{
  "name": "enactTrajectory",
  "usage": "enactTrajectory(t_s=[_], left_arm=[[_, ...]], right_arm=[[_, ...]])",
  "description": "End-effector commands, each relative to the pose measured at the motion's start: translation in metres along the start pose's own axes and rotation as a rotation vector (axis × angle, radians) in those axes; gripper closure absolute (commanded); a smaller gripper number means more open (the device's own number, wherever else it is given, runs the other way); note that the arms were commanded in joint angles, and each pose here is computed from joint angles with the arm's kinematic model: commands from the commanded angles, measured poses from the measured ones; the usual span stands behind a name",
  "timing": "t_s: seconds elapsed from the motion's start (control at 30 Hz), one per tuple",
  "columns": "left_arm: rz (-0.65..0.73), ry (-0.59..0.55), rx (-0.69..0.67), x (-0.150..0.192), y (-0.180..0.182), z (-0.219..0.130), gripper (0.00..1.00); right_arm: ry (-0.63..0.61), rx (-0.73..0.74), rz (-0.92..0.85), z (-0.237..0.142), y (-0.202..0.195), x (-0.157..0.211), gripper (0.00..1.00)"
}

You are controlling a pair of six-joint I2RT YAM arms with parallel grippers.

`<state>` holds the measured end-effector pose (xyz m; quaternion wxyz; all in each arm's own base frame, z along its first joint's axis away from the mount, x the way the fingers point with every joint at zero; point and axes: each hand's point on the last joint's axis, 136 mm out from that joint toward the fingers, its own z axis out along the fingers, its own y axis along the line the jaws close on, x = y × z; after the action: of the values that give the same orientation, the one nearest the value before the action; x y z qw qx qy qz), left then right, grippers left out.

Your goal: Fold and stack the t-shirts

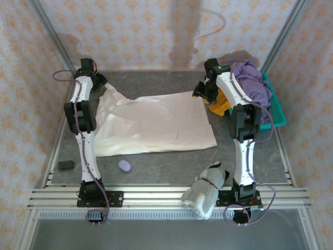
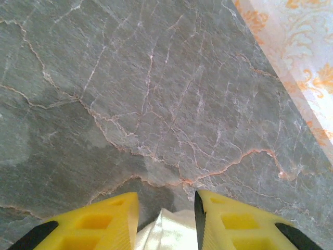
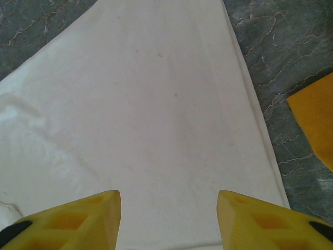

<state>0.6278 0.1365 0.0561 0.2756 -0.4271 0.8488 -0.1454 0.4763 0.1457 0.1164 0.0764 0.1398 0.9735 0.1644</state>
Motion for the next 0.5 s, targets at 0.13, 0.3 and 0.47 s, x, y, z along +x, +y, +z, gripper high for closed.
enactTrajectory(t_s=[0.13,0.3,0.47], left_arm=[[-0.060,0.044,0.060,0.009,-0.002,0.019,0.66],[-0.097,0.042,0.088,0.012,-0.004,0.024,0.68],[-0.096,0.045,0.072,0.013,0.001,0.024,0.70]], right_arm=[[0.004,0.002,-0.006,-0.004,0.000,-0.002,0.49],[0.007,0.006,0.001,-0.004,-0.003,0.002,0.49],[0.010,0.004,0.005,-0.004,-0.004,0.004,0.49]])
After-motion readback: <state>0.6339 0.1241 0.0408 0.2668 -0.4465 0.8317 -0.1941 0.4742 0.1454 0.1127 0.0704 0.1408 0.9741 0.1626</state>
